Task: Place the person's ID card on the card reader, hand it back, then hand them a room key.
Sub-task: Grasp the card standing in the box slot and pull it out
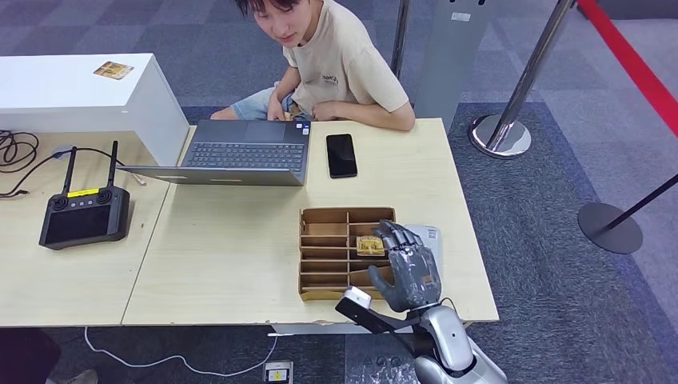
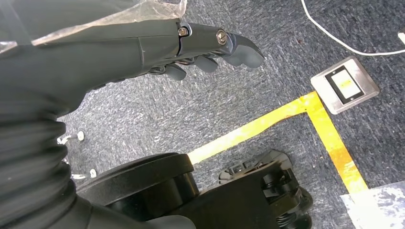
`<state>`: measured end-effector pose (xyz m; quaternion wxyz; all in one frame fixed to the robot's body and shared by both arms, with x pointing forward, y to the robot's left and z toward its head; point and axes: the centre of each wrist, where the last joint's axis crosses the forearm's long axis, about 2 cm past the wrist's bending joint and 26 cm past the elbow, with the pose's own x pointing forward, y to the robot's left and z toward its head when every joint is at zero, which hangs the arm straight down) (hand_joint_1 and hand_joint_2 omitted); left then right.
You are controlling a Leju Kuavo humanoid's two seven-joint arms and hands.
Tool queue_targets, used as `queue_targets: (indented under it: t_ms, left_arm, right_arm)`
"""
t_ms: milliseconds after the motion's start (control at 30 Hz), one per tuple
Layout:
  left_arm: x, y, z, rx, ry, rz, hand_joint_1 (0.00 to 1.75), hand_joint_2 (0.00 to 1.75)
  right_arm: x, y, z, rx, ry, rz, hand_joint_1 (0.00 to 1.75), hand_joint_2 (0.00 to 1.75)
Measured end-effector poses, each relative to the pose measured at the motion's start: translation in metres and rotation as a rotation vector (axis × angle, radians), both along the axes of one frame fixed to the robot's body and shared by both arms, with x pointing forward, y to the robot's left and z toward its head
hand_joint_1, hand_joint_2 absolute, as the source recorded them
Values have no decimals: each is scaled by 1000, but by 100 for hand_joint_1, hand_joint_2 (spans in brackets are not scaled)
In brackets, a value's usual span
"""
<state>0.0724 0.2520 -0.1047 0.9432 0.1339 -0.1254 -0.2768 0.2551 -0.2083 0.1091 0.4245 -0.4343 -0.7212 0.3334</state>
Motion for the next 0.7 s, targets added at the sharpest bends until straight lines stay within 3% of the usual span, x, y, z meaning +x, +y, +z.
queue_targets:
  t_ms: [100, 233, 500, 700]
  left_arm:
    - [0, 0, 0, 0, 0, 0, 0, 175]
    - [0, 0, 0, -1, 0, 2, 0, 175]
    - [0, 0, 0, -1, 1, 5, 0, 175]
    - [0, 0, 0, -1, 1, 5, 0, 175]
  right_arm:
    - [0, 0, 0, 1, 3, -1, 94, 175]
    - [0, 0, -1, 8, 9, -1, 127, 175]
    - [0, -1, -2, 7, 12, 2, 75, 175]
    - [0, -1, -2, 7, 12, 3, 69, 175]
